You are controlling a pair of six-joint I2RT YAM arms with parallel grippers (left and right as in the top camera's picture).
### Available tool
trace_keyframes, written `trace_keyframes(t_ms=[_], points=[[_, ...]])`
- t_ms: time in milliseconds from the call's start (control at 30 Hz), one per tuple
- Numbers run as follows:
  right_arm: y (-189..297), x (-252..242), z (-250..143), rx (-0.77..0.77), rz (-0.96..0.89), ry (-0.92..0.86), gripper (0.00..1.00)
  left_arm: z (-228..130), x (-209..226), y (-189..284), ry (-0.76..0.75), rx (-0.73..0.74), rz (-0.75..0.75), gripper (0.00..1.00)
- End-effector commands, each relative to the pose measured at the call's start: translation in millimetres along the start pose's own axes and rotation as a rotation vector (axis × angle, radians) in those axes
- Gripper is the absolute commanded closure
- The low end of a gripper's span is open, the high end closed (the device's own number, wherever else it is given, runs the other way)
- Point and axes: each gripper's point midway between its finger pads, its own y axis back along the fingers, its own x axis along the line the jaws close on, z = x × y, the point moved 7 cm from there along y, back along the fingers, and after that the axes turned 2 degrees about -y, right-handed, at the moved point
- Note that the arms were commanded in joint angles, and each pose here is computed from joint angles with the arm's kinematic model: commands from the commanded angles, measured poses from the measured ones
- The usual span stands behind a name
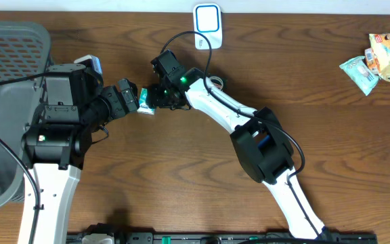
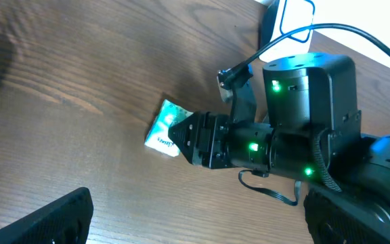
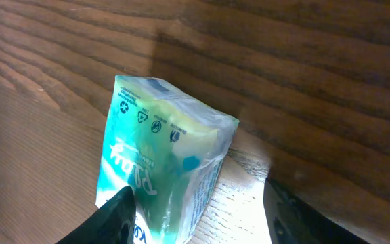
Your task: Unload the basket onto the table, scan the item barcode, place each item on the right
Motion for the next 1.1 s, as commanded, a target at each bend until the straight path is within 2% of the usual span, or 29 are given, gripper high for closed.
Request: trace_keyframes(t_ms=[0, 167, 200, 333, 533, 700, 900, 967, 1000, 1067], points=[[-8, -1, -7, 0.021, -0.006, -0.011, 0.49, 5, -1, 4, -0.017, -0.018, 0.002, 0.02], [-23, -1, -9, 0.021, 0.014, -0.001, 0.51, 5, -1, 4, -0.017, -0.018, 0.002, 0.02], [-26, -3, -11, 0.032, 0.018, -0.003, 0.54, 5, -1, 4, -0.017, -0.018, 0.002, 0.02], [-28, -7, -13, 0.054, 0.011, -0.013, 0.77, 5, -1, 4, -0.017, -0.018, 0.002, 0.02], [-22, -22, -13, 0.105, 0.002, -0.058, 0.99, 5, -1, 4, -0.017, -0.018, 0.002, 0.02], [-2, -48, -2, 0.176, 0.038, -0.149, 0.99, 5, -1, 4, -0.017, -0.018, 0.002, 0.02], [42, -85, 24, 0.224, 0.214, -0.125, 0.99, 5, -1, 4, -0.017, -0.018, 0.002, 0.02], [58, -93, 31, 0.233, 0.310, -0.098, 0.99, 5, -1, 4, -0.017, -0.018, 0.002, 0.02], [75, -97, 38, 0.226, 0.470, -0.015, 0.99, 5, -1, 4, -0.017, -0.018, 0.002, 0.02], [93, -101, 44, 0.206, 0.645, 0.059, 0.99, 5, -1, 4, -0.017, -0.018, 0.002, 0.02]])
